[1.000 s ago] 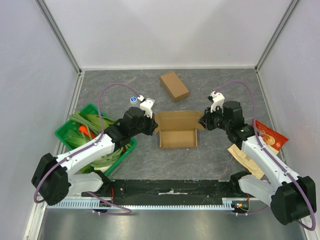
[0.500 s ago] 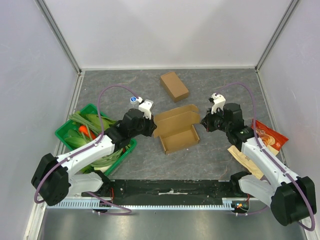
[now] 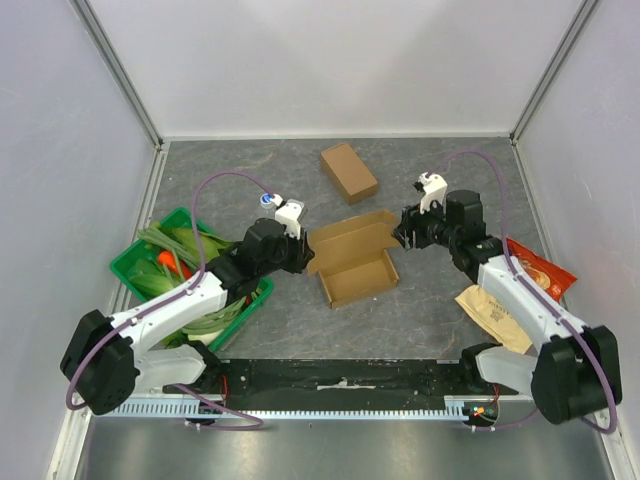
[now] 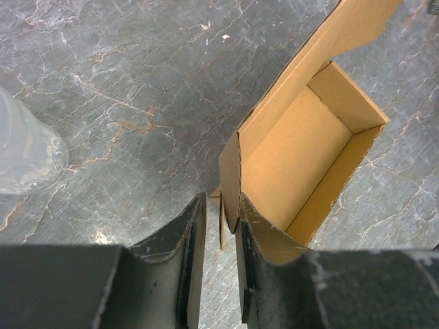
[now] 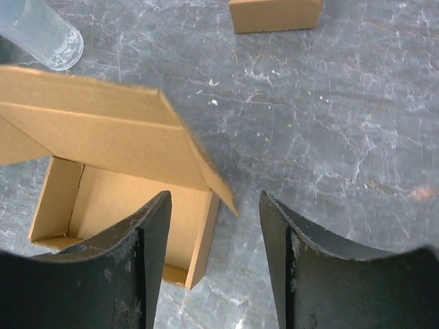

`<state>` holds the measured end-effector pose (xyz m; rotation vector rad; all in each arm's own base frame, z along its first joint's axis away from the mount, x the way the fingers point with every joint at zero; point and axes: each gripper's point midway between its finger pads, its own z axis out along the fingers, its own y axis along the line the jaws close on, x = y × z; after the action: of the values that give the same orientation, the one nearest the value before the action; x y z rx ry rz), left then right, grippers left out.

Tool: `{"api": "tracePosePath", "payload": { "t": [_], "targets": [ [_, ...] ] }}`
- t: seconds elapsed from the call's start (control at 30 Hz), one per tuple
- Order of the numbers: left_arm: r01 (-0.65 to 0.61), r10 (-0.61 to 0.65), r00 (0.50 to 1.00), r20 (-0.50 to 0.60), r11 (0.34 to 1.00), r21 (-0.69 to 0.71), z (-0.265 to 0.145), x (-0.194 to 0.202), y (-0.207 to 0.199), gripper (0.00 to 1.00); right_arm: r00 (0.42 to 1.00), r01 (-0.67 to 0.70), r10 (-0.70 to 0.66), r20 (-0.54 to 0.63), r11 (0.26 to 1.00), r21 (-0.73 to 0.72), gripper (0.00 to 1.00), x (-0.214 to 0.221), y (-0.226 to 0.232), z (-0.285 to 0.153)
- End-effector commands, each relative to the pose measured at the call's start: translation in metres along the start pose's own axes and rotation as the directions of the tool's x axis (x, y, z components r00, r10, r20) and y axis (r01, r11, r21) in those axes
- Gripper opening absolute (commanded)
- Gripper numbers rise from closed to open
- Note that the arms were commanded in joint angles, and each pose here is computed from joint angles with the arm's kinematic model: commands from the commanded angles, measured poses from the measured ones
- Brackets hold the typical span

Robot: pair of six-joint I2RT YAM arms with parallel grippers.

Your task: Fold the paper box

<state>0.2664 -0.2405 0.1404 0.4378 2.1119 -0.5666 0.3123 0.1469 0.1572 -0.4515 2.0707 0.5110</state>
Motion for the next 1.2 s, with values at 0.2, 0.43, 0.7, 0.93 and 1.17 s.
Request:
{"api": "tracePosePath", "payload": {
  "t": [0.2, 0.43, 0.7, 0.93, 1.17],
  "targets": [
    [0.094, -0.095, 0.995, 0.025, 0.995, 0.027, -0.001, 0.001, -0.006, 0.31, 0.990, 0.101, -0.078, 0.115, 0.972, -0.210, 0.59, -0.026, 0.004, 0.023],
    [0.095, -0.096, 0.995, 0.031, 0.995, 0.016, 0.000, 0.000, -0.004, 0.27, 0.996, 0.058, -0.036, 0.082, 0.957, -0.283, 0.40, -0.015, 0.013, 0.030],
    [0.108, -0.108, 0.994, 0.016, 0.994, 0.005, 0.004, 0.003, -0.003, 0.14, 0.999, 0.021, -0.006, 0.053, 0.959, -0.283, 0.13, -0.006, 0.018, 0.030],
    [0.163, -0.158, 0.982, 0.105, 0.985, -0.048, 0.010, -0.018, -0.005, 0.02, 0.982, -0.038, 0.061, 0.181, 0.991, -0.125, 0.00, -0.030, 0.033, 0.016],
    [0.209, -0.162, 0.949, 0.272, 0.966, -0.152, 0.023, -0.062, -0.021, 0.02, 0.903, -0.187, 0.103, 0.416, 0.968, 0.166, 0.00, -0.047, 0.015, -0.003]
  ]
}}
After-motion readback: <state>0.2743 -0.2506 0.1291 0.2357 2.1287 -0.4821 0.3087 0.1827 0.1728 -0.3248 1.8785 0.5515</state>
